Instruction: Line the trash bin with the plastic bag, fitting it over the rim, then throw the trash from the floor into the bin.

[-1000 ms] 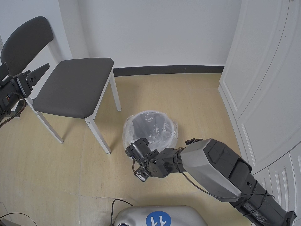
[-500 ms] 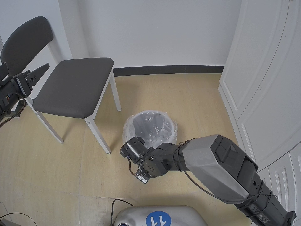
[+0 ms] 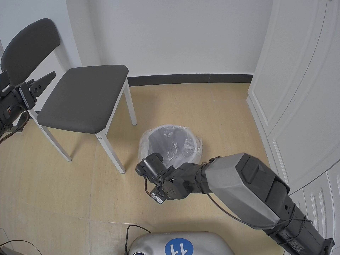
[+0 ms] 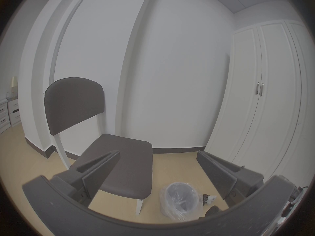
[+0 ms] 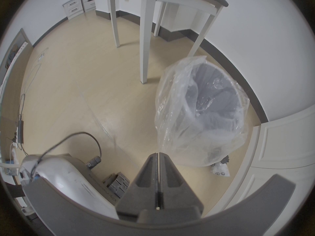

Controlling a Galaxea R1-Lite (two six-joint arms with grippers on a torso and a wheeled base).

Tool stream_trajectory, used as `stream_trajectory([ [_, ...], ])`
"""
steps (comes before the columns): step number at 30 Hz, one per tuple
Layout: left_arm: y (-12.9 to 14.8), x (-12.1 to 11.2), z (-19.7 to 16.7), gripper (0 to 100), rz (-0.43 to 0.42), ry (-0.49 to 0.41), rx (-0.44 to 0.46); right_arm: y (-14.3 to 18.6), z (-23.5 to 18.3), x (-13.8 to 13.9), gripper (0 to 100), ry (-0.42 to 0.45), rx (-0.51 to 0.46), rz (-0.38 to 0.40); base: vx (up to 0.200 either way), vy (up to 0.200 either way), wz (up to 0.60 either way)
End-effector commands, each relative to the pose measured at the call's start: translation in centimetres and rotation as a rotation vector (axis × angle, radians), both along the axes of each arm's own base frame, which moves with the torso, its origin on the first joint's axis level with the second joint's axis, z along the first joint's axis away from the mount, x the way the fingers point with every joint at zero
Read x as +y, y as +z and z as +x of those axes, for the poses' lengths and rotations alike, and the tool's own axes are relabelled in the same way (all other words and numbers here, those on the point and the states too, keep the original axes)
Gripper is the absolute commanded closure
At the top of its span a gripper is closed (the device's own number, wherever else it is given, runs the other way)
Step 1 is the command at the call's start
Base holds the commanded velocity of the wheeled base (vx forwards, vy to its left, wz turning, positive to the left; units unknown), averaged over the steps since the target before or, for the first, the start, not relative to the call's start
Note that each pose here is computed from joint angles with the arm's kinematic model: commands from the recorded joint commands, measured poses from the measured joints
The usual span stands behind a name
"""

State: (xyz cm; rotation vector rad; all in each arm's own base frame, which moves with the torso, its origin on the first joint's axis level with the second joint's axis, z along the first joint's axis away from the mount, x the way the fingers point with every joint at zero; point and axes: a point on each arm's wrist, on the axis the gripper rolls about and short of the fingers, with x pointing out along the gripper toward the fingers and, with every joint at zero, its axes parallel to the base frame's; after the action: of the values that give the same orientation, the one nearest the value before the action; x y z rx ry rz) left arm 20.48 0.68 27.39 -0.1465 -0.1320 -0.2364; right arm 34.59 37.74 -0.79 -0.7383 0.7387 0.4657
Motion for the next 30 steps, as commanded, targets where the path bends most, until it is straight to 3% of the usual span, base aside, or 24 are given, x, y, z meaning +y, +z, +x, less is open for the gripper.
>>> stream_trajectory([
  [1, -0.3, 0.0, 0.2, 0, -0.001, -0.001, 0.011, 5.6, -0.2, -0.1, 100, -0.015, -0.063, 0.103, 0.000, 0.000, 0.00],
  [4, -0.4, 0.0, 0.4, 0, -0.001, -0.003, 0.016, 7.5, 0.6, -1.2, 100, -0.079, -0.085, 0.162, 0.000, 0.000, 0.00],
  [12, -0.6, 0.0, 0.7, 0, -0.002, -0.001, 0.028, 7.6, 5.2, -6.2, 100, -0.283, -0.091, 0.233, 0.000, 0.000, 0.00],
  [13, -0.6, 0.0, 0.7, 0, -0.001, -0.001, 0.029, 7.5, 5.4, -6.5, 0, -0.291, -0.091, 0.234, 0.000, 0.000, 0.00],
  [19, -1.1, 0.0, 1.3, 0, -0.001, -0.004, 0.029, 6.2, 7.0, -7.5, 0, -0.361, -0.114, 0.285, 0.000, 0.000, 0.00],
  [23, -1.8, 0.0, 1.9, 0, 0.035, 0.003, 0.009, 4.0, 8.5, -9.2, 0, -0.437, -0.122, 0.227, 0.000, 0.000, 0.00],
  [30, -2.4, 0.1, 2.2, 0, 0.076, 0.012, -0.014, 2.0, 10.1, -11.6, 0, -0.498, -0.104, 0.193, 0.000, 0.000, 0.00],
])
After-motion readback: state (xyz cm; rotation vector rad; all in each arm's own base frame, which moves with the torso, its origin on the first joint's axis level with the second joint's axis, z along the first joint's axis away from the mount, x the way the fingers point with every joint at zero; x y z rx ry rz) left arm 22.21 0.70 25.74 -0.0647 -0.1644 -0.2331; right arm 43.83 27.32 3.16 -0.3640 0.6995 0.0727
